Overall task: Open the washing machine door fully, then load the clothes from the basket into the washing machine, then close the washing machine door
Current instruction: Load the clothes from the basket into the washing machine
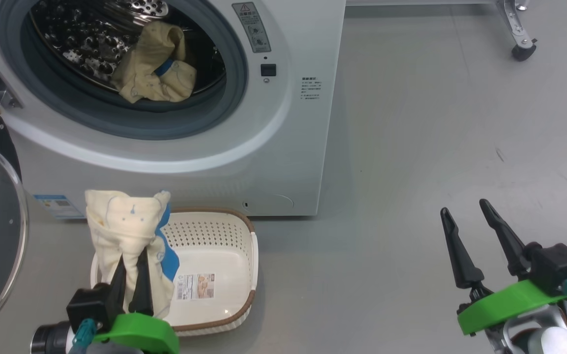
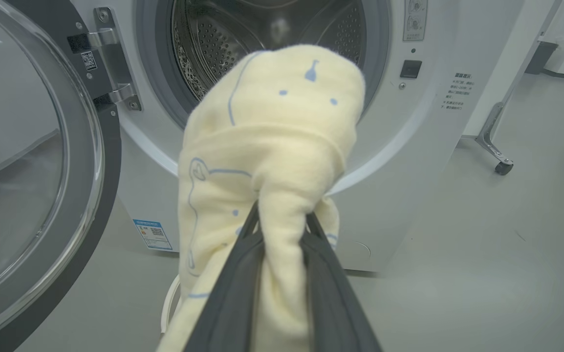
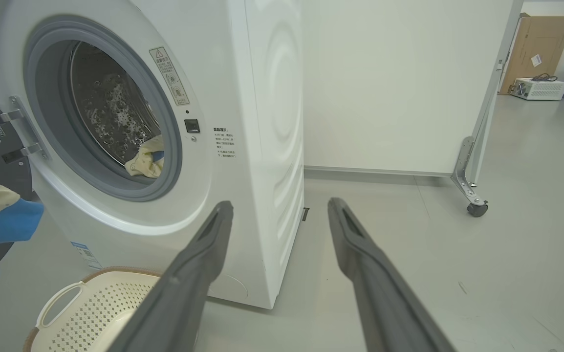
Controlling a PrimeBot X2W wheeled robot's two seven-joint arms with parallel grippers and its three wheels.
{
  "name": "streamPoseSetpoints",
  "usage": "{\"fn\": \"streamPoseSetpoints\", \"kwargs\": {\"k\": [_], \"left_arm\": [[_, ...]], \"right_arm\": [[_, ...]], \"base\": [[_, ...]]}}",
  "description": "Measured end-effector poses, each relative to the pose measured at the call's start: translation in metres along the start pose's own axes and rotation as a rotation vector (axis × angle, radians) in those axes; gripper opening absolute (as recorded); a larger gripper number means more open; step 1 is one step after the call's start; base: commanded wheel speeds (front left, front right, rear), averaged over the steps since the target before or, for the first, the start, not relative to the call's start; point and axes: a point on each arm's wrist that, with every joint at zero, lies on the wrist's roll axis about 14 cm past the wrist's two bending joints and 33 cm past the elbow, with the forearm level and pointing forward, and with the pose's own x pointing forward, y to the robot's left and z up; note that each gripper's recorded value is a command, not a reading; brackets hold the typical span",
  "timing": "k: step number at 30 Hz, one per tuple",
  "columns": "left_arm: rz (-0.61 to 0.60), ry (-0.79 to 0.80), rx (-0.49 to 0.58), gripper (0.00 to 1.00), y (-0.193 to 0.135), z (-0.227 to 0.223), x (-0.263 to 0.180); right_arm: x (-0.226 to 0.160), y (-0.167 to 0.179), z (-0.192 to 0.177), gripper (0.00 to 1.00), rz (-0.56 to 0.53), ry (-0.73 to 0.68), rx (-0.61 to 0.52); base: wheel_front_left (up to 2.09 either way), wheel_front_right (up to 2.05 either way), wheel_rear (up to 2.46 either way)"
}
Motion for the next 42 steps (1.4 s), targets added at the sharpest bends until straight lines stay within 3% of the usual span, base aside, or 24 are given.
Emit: {"fn": "streamPoseSetpoints", "kwargs": {"k": [26,32,42], "left_arm": [[-0.004,-0.002,-0.001,0.00,-0.001,0.003,0.014],[-0.011,0.041,-0.018,0.00,0.001,-0.004,0.045],[-0.045,0.163,-0.023,0.00,0.007,-0.024,0.134]], "right_arm": [[0.004,0.002,-0.006,1.00,0.007,0.017,0.012],[0.010,0.006,-0.017,1.00,0.018,0.044,0.031],[0.031,-0.006,-0.036,1.00,-0.013,0.068,0.063]], "base": [[0.00,0.00,0.00],[0.00,0.00,0.00],[0.00,0.00,0.00]]}}
